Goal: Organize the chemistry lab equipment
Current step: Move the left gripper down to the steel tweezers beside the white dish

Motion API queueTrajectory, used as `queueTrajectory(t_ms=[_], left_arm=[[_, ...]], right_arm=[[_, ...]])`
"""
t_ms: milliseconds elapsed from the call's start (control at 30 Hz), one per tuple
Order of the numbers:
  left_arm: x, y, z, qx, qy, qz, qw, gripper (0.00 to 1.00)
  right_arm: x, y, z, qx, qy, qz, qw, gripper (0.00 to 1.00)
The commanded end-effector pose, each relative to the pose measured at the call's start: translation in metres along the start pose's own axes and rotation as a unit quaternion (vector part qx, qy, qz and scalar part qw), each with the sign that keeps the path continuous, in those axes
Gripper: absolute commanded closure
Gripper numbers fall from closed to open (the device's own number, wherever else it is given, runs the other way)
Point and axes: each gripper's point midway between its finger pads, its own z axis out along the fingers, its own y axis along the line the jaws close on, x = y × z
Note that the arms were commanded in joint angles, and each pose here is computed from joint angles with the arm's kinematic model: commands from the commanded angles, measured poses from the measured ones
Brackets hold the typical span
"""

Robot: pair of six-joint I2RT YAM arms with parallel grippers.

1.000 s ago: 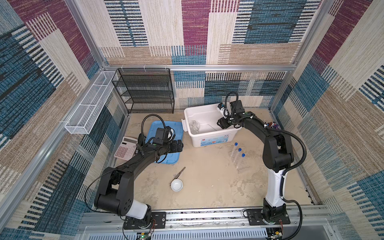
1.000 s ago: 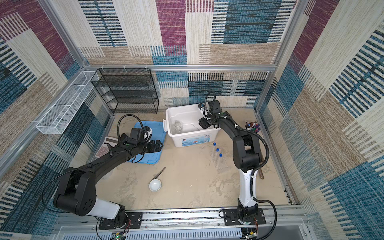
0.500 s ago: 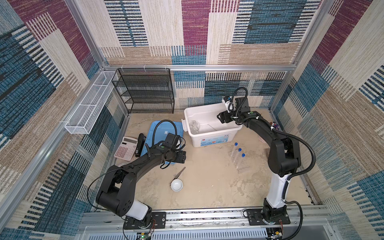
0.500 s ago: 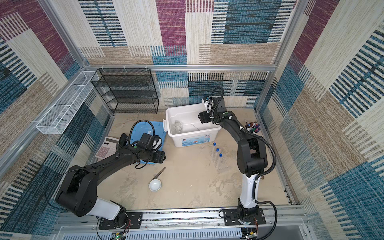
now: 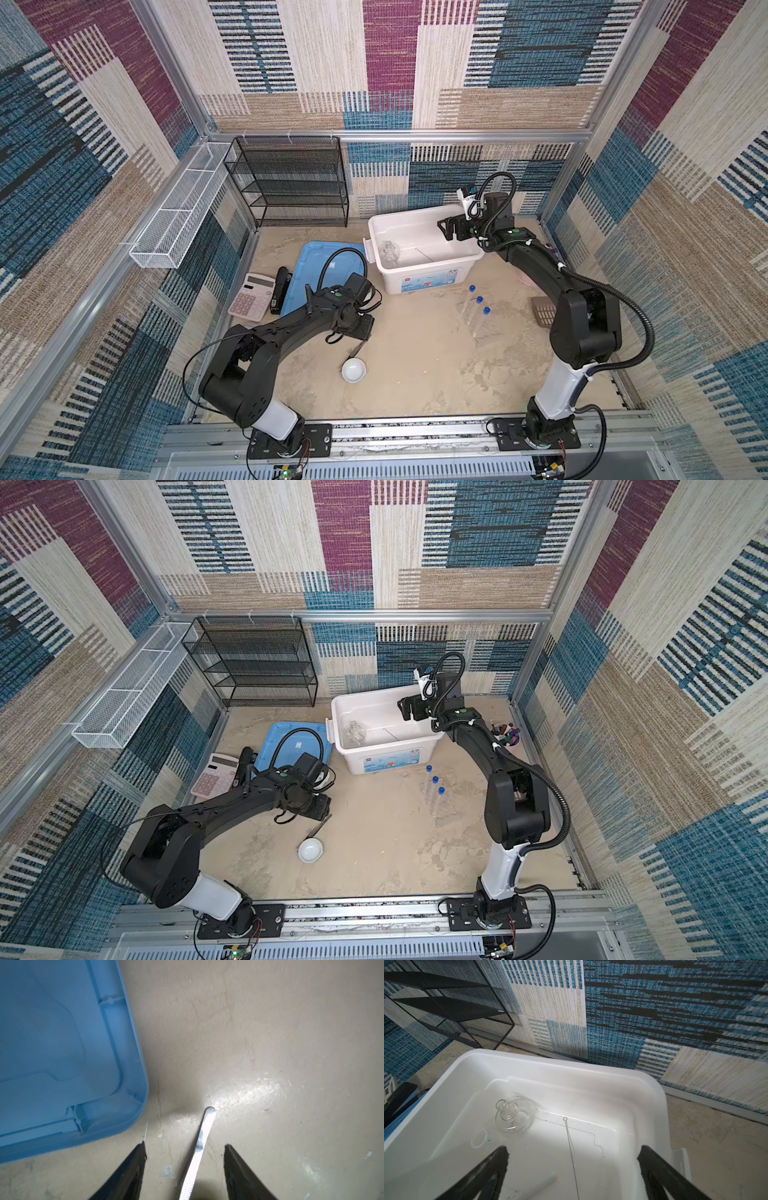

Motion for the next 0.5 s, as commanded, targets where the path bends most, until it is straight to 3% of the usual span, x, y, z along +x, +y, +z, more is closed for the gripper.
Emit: queueTrajectory(t_ms=[0, 467], left_arm=[[0.016, 0.001, -0.004, -0.011, 0.034, -0.007, 0.999, 0.39], [0.03, -0.006, 0.006, -0.022, 0.081, 0.002, 0.996, 0.54]], right_arm=[[-0.006, 0.002, -0.001, -0.006, -0.015, 0.01, 1.0, 0.0], [-0.007, 0.0, -0.012, -0.01, -0.029, 0.006, 1.0, 0.0]])
